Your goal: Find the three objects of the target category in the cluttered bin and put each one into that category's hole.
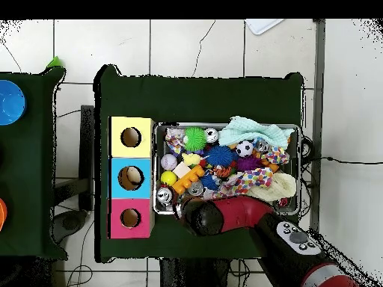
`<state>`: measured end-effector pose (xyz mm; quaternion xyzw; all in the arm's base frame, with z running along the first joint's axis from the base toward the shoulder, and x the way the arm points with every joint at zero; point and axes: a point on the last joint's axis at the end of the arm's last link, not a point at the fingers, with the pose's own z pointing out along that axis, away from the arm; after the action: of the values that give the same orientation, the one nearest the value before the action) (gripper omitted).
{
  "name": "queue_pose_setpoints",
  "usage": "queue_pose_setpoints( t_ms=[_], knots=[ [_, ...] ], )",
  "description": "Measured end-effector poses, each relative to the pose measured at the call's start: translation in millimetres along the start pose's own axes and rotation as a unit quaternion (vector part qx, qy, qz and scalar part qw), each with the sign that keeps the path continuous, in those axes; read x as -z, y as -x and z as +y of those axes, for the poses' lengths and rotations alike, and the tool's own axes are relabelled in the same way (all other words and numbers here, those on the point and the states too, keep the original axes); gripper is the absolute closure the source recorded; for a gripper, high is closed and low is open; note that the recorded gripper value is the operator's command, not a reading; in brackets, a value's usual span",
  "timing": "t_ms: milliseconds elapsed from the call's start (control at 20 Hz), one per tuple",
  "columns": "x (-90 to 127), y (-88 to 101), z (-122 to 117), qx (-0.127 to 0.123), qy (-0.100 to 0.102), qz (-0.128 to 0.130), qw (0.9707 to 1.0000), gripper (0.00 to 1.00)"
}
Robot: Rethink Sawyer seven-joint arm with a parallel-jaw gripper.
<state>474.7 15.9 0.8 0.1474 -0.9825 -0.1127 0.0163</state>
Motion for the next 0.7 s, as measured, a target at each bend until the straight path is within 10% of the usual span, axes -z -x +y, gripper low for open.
queue_pose_setpoints(
  t_ms=[700],
  knots=[
    [-10, -14.4, -10, -0.028, 0.019, 0.002, 0.9994, 0.0]
  ],
)
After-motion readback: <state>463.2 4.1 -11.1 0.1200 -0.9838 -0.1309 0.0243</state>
